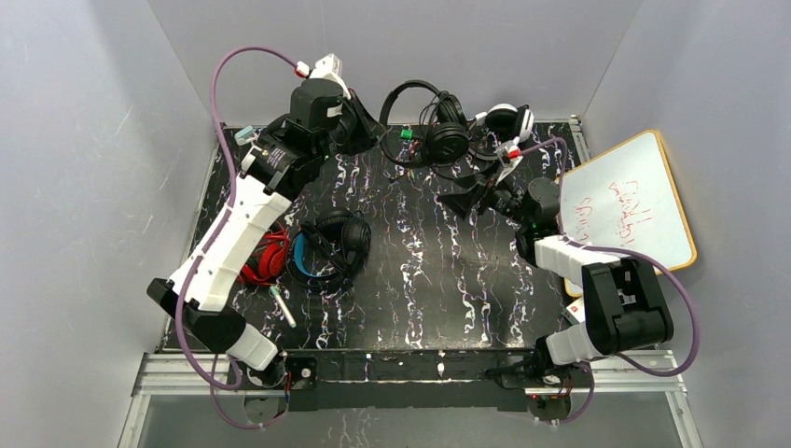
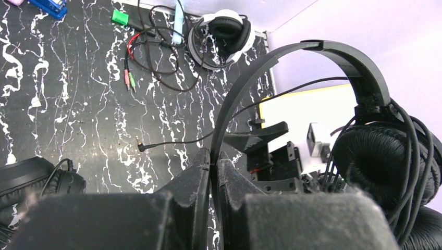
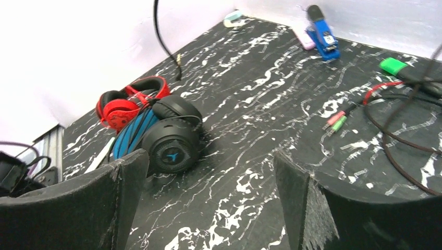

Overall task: Wrap the headphones
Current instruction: Wrap the headphones cable around the headphones.

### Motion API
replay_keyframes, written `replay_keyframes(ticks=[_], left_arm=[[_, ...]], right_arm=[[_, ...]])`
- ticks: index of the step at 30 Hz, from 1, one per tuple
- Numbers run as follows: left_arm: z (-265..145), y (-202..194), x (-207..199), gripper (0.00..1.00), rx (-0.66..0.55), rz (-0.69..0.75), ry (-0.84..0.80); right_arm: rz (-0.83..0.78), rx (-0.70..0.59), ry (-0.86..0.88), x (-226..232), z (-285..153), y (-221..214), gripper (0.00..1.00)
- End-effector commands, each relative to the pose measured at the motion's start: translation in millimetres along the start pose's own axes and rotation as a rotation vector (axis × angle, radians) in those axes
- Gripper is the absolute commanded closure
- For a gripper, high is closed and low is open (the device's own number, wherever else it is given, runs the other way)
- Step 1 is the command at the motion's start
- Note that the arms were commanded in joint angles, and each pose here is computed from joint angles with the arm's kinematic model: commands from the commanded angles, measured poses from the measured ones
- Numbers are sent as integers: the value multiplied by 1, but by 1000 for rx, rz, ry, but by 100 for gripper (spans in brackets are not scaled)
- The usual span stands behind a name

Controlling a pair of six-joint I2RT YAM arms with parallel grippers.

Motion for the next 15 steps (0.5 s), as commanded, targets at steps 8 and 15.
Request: replay_keyframes(ticks=[8, 15], left_arm=[[-32, 31, -23, 100, -72, -50, -100], [-30, 33, -24, 100, -76, -53, -103]], right_arm=[[-181, -115, 194, 21, 32, 34, 11], [-208, -227, 36, -3, 46, 60, 55]])
Point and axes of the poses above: each gripper's point midway between its finger pads, its own z axis out along the fingers, its own x axis along the line the jaws close on, y = z × x, the point moved 5 cm from there along -z, back along the fingers, and after that the axes turned 9 degrees about z, right-handed, at the moved point
